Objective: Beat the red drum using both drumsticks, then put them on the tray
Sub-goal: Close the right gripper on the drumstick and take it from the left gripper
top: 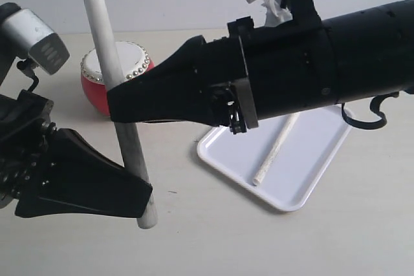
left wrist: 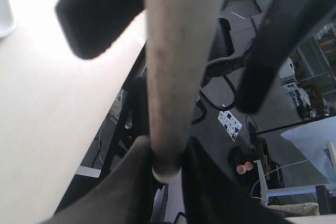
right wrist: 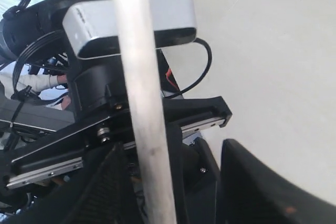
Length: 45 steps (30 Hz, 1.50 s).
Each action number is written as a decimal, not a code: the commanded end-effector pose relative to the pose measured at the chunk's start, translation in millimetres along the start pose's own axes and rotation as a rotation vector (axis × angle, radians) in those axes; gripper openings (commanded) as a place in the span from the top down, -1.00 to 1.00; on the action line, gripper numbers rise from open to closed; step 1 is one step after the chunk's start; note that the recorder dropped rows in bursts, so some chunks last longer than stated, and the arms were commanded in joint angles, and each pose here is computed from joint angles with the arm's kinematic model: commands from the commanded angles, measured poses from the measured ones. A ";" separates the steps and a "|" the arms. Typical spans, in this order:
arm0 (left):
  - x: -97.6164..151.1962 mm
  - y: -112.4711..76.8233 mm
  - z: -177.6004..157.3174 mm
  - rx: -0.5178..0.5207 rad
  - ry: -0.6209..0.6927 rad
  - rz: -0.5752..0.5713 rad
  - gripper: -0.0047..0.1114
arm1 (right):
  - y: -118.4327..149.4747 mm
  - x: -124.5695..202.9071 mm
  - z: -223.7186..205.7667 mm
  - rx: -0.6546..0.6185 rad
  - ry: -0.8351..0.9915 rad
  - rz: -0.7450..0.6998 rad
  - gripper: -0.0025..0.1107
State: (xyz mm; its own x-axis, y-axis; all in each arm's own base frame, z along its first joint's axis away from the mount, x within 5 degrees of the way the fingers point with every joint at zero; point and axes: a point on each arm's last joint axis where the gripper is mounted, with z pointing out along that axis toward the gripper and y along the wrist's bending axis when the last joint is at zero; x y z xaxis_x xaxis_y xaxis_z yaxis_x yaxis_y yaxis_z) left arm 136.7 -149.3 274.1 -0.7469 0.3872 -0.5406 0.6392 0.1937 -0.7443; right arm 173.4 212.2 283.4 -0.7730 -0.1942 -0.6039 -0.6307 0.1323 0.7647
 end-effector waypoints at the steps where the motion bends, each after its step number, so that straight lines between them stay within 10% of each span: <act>1: 0.3 -2.9 0.4 0.014 -0.007 0.009 0.92 | -5.2 1.0 6.0 -0.055 0.006 0.026 0.00; 21: -0.1 6.3 4.7 0.012 0.017 -0.030 0.92 | 0.7 4.5 6.3 -0.145 0.045 0.023 0.13; 45: -2.9 16.2 10.1 0.028 0.017 -0.086 0.92 | -4.7 3.8 6.9 -0.086 0.035 0.015 0.96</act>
State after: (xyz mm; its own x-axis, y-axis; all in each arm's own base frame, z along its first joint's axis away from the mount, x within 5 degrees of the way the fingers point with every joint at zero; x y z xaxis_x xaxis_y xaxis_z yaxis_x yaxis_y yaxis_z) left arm 145.9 -155.1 262.7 -0.7928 0.3890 -0.4692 0.5658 0.1835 -0.8039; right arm 175.1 217.3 271.6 -0.7734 -0.2373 -0.5878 -0.6189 0.0820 0.7812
